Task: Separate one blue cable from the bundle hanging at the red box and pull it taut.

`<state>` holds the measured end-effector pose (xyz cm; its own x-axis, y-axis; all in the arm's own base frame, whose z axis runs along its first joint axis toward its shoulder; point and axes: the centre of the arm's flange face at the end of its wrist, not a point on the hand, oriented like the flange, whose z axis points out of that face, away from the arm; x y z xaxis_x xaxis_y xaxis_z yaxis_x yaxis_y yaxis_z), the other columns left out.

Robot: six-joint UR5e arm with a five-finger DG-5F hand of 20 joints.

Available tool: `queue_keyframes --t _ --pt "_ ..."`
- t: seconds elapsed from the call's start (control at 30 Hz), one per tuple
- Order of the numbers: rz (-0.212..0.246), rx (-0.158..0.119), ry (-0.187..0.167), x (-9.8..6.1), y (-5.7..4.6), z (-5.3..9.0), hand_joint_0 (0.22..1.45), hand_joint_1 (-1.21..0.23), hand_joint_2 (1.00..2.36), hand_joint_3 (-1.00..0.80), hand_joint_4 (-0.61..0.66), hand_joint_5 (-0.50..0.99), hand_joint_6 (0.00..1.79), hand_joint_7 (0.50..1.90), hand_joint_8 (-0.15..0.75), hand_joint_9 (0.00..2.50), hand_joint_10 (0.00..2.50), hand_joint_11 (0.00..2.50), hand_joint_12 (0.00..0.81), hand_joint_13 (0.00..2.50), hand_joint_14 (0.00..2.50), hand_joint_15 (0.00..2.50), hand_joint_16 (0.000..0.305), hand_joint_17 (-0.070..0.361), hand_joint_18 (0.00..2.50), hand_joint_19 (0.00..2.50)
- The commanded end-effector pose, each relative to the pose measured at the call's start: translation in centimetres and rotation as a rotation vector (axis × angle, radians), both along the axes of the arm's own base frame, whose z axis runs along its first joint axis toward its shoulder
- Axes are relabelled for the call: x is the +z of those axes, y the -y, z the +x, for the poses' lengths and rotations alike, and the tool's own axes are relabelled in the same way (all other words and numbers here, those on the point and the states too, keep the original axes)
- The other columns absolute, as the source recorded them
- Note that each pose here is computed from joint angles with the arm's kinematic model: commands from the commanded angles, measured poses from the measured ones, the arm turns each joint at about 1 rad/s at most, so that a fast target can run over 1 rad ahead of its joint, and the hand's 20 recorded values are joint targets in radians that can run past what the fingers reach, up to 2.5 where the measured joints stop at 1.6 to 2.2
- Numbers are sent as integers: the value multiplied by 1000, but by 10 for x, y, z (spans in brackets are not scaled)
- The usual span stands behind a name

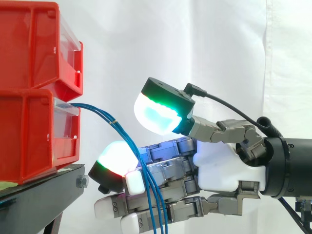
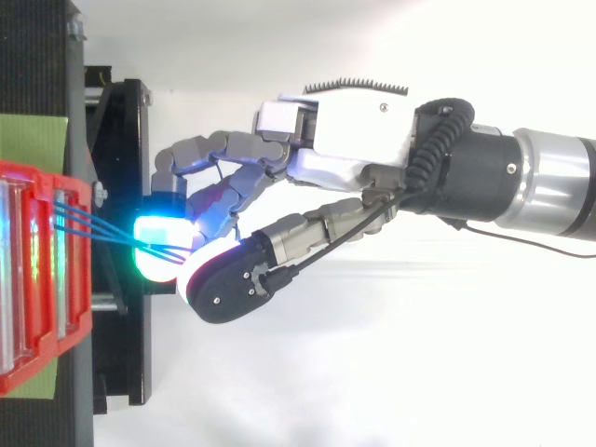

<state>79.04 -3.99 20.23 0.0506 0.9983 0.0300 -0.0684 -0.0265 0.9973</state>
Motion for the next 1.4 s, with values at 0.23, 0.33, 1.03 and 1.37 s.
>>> queue_keyframes --t 0.23,0.33,1.03,1.37 --pt "-1 -8 4 8 6 3 629 -659 1010 -402 170 -129 556 1385 323 962 17 555 271 677 6 170 29 66 567 350" --pt "-3 -8 2 9 6 4 624 -663 1013 -365 172 -144 612 1307 319 955 16 574 271 677 6 176 29 66 569 357" --pt "-11 -5 -21 22 11 6 657 -789 1020 -279 171 -224 860 1233 336 934 18 760 284 702 8 218 32 72 607 379" --pt "-33 -4 -39 39 11 1 756 -851 1002 -473 164 -219 888 1240 331 997 21 818 284 751 9 231 31 71 662 363"
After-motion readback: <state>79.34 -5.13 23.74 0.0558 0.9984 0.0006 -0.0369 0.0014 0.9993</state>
